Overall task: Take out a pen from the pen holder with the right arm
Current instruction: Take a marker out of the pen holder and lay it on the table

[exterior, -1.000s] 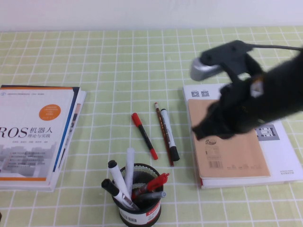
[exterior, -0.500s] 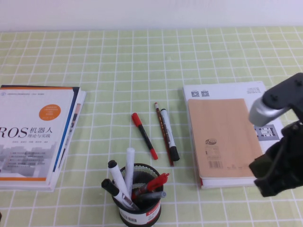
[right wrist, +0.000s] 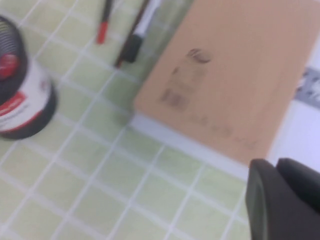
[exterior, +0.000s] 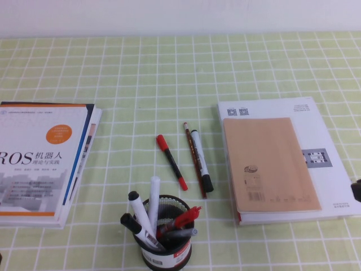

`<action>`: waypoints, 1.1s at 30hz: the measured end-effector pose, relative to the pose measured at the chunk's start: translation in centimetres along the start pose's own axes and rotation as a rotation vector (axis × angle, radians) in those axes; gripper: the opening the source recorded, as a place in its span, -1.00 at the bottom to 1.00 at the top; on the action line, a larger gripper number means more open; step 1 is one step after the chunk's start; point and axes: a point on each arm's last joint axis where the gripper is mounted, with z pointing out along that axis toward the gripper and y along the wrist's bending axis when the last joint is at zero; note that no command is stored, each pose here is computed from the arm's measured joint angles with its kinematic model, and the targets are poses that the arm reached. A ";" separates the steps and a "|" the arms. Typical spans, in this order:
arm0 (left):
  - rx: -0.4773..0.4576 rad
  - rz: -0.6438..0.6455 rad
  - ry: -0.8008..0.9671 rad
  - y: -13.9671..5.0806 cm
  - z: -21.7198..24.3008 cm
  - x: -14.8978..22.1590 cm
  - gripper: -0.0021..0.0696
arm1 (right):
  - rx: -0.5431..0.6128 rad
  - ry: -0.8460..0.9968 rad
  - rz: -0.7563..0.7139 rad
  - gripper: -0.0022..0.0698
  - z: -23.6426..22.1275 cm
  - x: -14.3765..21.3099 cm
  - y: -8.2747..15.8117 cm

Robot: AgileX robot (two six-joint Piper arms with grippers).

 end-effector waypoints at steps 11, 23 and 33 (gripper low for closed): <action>0.000 0.000 0.000 0.0 0.0 0.0 -0.96 | 0.234 -0.438 0.327 -0.97 0.2 11.8 -1.6; 0.000 0.000 0.000 0.0 0.0 0.0 -0.96 | 0.458 -0.662 0.159 -0.97 0.0 15.3 -1.7; 0.000 0.000 0.000 0.0 0.0 0.0 -0.96 | 0.471 -0.673 0.141 -0.97 -0.1 15.3 -1.8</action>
